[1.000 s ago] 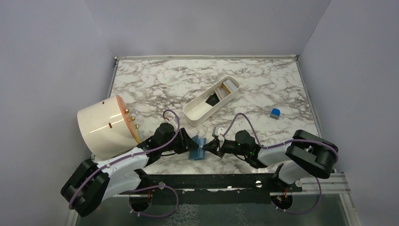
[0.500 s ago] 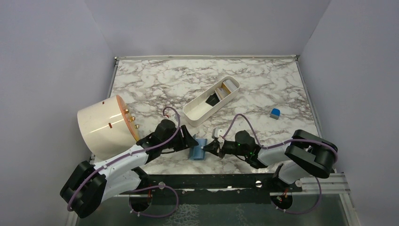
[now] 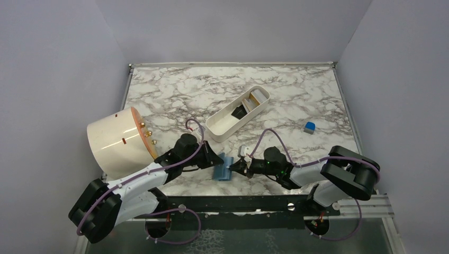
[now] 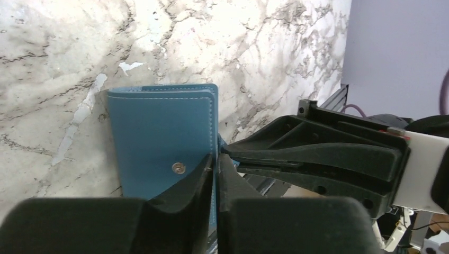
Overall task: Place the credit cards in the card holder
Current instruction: Close the card holder at the center of the board.
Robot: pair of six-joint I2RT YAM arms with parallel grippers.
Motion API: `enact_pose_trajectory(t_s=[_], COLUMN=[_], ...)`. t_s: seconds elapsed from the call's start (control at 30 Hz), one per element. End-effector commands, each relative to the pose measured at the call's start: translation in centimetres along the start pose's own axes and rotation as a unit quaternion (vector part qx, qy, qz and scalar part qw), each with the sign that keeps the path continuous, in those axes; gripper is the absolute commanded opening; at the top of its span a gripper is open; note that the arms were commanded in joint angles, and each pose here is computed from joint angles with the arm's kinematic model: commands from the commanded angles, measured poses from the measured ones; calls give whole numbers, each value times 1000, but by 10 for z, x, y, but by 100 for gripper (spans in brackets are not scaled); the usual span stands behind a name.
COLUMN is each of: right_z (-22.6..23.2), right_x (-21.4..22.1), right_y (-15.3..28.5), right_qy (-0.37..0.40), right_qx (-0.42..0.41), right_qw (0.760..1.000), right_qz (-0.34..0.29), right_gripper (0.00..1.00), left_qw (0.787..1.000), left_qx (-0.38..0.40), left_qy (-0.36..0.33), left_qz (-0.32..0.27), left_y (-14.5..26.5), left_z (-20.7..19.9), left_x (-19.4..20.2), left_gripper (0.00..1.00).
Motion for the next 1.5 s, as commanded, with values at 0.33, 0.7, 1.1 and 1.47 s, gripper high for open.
enact_pose_trajectory(t_s=[0.33,0.7,1.1,1.47], right_z=[2,-2,-5,5], right_x=[-6,0,-37,-18], right_y=[0,-11,27,31], right_qy=[18,-41,-250,-487], right_qx=[-13,-9,82,158], right_qw=[1000,999,964,853], right_qz=[-15,30,32,101], right_gripper=[1,32,48,33], left_qw=[996,993,994,993], left_qx=[-88,-108,-110,-120], left_qy=[-32,-37,-25,-14], left_qz=[3,-9,-8,-1], left_y=[-16,-17,-14,-18], left_z=[41,55,64,64], left_x=[-2,-1,5,12], left_gripper=[1,2,7,9])
Point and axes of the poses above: each gripper's point midway between its finger pads, its own y axis back along the fingers, its own z axis along the line the jaws close on, x = y × z, the point moved 4 cm from there along y, back along the fingers, and after that the axes turned 13 degrees about y, right-handed, at the moved point
